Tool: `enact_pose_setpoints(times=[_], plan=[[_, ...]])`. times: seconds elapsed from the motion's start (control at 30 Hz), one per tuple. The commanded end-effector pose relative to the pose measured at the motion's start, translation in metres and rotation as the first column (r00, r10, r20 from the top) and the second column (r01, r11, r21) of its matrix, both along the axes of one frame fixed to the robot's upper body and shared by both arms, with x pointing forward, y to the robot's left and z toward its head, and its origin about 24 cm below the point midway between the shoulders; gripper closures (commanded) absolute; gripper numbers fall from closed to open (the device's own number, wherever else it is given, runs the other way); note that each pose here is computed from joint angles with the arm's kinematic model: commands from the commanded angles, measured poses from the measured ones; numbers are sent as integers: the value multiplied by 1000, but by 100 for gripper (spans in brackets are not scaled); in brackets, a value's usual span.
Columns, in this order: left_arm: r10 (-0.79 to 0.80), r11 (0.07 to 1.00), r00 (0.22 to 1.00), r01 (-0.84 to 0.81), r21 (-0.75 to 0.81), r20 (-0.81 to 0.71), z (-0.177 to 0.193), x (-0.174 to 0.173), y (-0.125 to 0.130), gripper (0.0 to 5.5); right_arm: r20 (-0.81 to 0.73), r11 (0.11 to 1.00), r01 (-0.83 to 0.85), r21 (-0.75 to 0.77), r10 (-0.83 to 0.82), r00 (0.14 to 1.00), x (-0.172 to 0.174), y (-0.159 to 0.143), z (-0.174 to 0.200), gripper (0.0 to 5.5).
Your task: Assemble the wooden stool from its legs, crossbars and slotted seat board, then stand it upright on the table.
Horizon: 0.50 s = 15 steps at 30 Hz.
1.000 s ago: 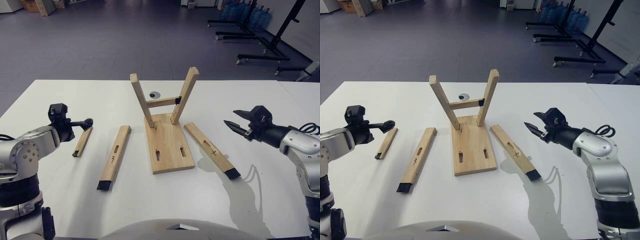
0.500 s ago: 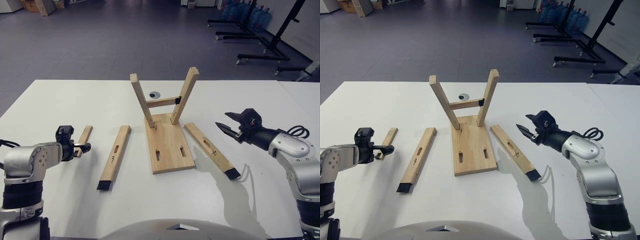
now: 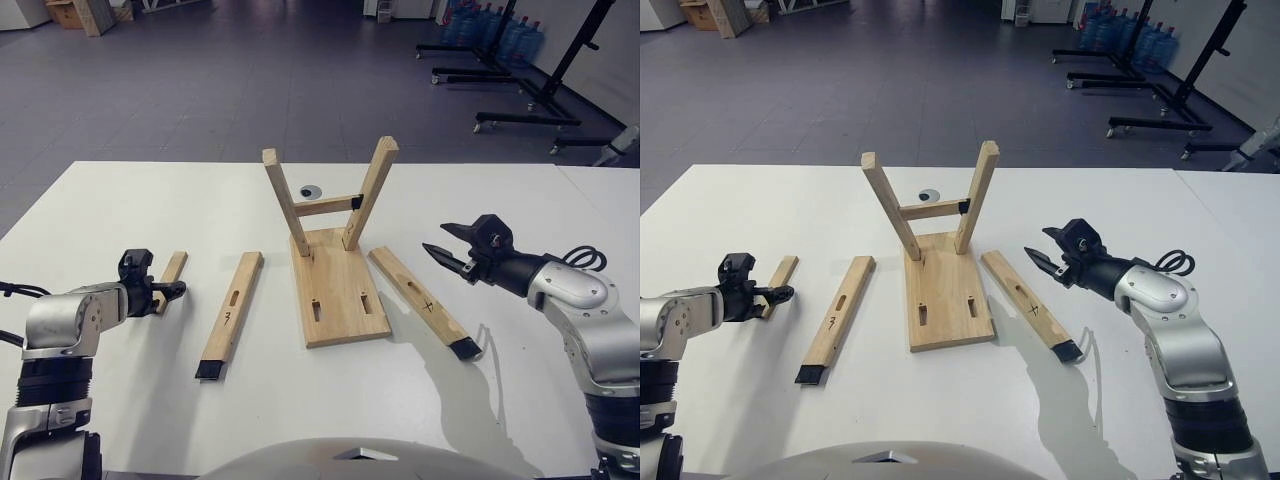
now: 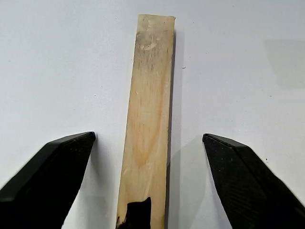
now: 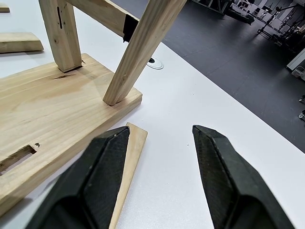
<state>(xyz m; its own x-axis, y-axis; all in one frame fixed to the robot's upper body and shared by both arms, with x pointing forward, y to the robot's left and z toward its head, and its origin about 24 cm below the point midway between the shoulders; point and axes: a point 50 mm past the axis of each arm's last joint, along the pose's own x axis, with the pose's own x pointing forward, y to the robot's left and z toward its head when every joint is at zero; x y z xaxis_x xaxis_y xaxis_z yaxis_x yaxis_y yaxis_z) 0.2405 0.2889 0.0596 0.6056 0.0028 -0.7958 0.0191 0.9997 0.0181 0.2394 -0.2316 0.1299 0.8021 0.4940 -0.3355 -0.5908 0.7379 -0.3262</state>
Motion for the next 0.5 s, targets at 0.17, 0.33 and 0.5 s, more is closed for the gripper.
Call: enact_pose_setpoints(times=[0.17, 0.33, 0.5], plan=[[-9, 998, 985, 19, 56, -175, -35, -23, 0, 254, -8, 1000, 10, 17, -10, 1000, 2, -1, -1, 305], [42, 998, 982, -33, 51, -186, -42, -24, 4, 315, -12, 1000, 13, 21, -13, 1000, 3, -1, -2, 305], [74, 997, 974, -77, -6, -213, -53, -32, 1, 394, -18, 1000, 3, 21, -3, 1000, 3, 1, -2, 305]])
